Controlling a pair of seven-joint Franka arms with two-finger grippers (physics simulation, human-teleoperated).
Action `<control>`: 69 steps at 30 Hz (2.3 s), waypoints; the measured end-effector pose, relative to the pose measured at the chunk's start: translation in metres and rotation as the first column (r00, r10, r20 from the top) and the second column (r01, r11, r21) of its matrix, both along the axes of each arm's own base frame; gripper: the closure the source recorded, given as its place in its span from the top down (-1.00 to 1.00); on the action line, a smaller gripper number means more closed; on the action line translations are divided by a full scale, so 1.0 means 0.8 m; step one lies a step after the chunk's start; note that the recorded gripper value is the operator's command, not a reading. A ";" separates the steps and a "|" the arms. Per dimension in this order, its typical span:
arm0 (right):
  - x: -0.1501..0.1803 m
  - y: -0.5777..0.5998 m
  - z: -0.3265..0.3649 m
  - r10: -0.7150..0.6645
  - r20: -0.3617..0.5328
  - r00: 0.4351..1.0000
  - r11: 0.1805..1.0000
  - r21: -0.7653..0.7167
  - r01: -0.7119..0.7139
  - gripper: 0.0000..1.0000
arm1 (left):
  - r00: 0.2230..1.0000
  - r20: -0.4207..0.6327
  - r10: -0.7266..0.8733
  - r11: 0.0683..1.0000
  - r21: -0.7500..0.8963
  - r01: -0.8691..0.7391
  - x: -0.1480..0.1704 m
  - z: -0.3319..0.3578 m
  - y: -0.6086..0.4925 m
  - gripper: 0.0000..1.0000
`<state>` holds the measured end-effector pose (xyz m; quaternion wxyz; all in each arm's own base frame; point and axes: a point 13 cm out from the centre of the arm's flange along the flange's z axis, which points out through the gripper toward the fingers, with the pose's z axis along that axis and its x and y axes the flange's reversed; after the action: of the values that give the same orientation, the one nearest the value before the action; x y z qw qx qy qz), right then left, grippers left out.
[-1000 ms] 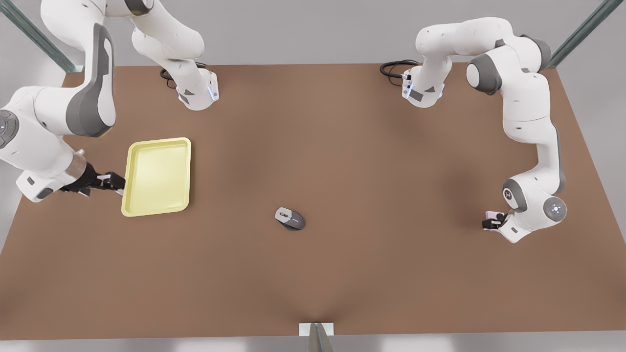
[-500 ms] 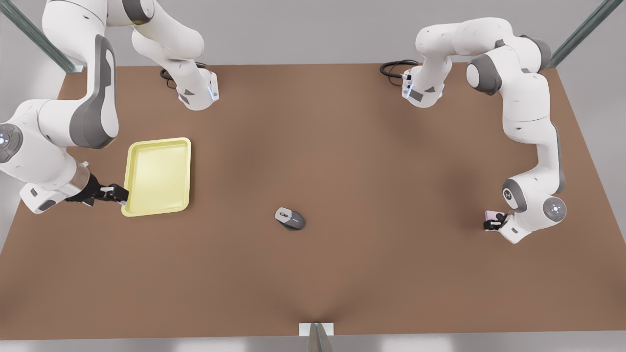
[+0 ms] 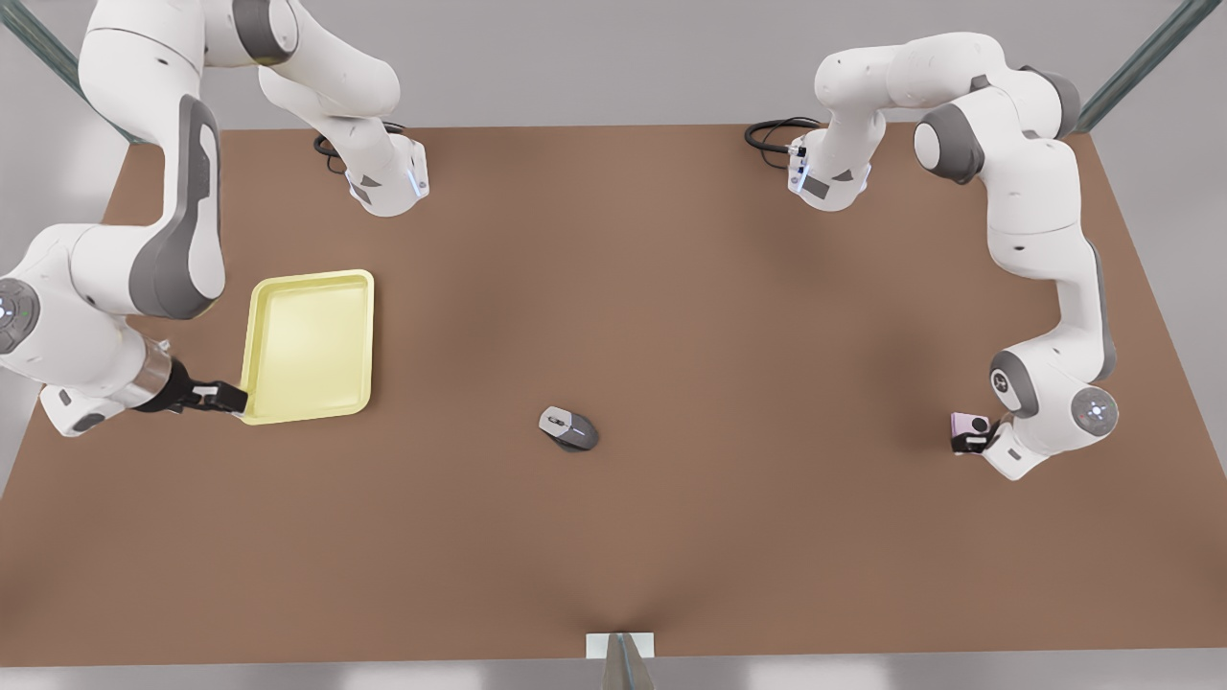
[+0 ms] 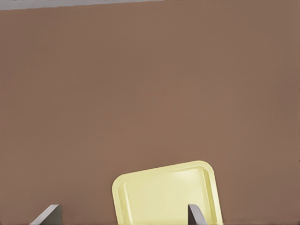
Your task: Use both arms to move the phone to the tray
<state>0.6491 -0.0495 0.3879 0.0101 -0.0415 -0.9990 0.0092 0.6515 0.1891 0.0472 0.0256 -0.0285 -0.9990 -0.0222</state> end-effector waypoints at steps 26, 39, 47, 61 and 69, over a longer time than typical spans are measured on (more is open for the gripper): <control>0.016 -0.016 -0.037 -0.053 -0.025 0.998 0.998 0.030 0.054 1.00 | 0.999 -0.048 -0.004 1.000 -0.003 0.003 -0.018 -0.009 -0.002 0.55; 0.017 -0.018 -0.054 -0.056 -0.041 0.998 0.998 0.032 0.058 1.00 | 0.993 -0.047 -0.106 0.994 -0.021 0.105 0.048 0.074 -0.162 0.56; 0.016 -0.019 -0.064 -0.056 -0.055 0.997 0.998 0.031 0.058 1.00 | 0.983 -0.112 -0.145 0.985 -0.107 0.134 0.023 0.095 -0.421 0.56; 0.017 -0.023 -0.071 -0.071 -0.062 0.996 0.997 0.021 0.072 1.00 | 0.991 -0.103 -0.085 0.988 -0.137 0.070 -0.154 0.188 -0.869 0.57; 0.016 -0.023 -0.076 -0.093 -0.069 0.993 0.995 0.021 0.094 1.00 | 0.994 -0.095 0.047 0.991 -0.121 -0.059 -0.286 0.172 -1.035 0.56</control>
<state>0.6620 -0.0677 0.3274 0.0451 -0.0877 -0.9951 -0.0020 0.4226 -0.6386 0.1847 0.0705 -0.0045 -0.9966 0.0419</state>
